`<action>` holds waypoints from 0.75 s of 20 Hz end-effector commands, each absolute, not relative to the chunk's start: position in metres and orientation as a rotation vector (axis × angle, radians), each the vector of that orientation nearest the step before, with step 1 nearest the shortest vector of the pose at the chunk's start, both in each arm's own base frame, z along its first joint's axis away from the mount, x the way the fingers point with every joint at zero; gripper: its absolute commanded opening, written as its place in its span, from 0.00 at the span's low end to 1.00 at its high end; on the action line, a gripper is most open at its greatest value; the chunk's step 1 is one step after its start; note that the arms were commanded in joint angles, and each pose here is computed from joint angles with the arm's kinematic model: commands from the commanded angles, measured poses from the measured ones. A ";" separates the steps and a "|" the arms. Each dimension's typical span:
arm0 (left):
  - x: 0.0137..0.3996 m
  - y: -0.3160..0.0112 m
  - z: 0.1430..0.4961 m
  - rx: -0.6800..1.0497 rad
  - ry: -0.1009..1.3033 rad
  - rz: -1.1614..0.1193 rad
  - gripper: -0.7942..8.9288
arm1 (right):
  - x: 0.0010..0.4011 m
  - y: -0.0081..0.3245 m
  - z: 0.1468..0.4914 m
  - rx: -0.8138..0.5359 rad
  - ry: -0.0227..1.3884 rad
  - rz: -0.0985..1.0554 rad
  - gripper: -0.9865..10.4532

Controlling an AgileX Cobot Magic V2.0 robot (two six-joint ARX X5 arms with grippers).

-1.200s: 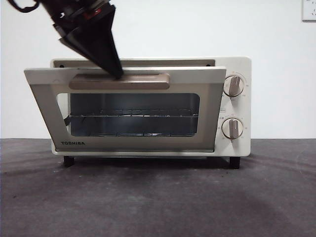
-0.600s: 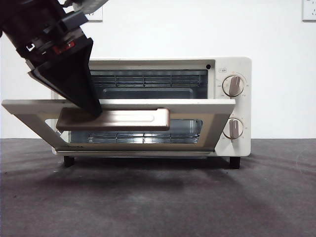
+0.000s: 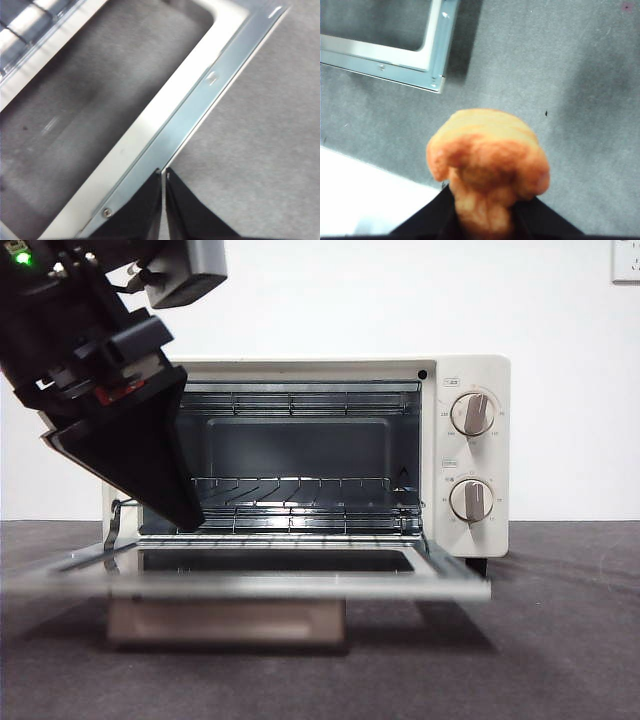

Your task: The left arm flap open the oven, the right arm pick bread and place it into oven, the left arm flap close the oven

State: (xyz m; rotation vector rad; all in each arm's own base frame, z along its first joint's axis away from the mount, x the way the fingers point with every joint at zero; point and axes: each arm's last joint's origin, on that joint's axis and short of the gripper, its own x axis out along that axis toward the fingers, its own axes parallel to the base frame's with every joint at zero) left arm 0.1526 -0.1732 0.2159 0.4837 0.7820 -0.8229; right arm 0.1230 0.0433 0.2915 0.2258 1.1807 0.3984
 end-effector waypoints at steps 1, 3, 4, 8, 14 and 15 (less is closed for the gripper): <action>0.149 -0.179 0.216 0.467 0.782 -0.839 0.10 | 0.125 0.045 0.296 0.229 1.164 0.409 0.14; 0.144 -0.179 0.222 0.429 0.765 -0.846 0.10 | 0.125 0.045 0.296 0.237 1.155 0.421 0.14; 0.139 -0.177 0.229 0.396 0.745 -0.854 0.10 | 0.127 0.047 0.297 0.255 1.140 0.453 0.14; 0.118 -0.155 0.262 0.254 0.653 -0.854 0.10 | 0.138 0.064 0.305 0.349 1.046 0.624 0.14; 0.083 -0.109 0.288 0.131 0.602 -0.838 0.10 | 0.169 0.118 0.299 0.410 1.018 0.772 0.14; 0.079 -0.102 0.290 0.124 0.590 -0.840 0.10 | 0.175 0.128 0.296 0.426 1.015 0.786 0.14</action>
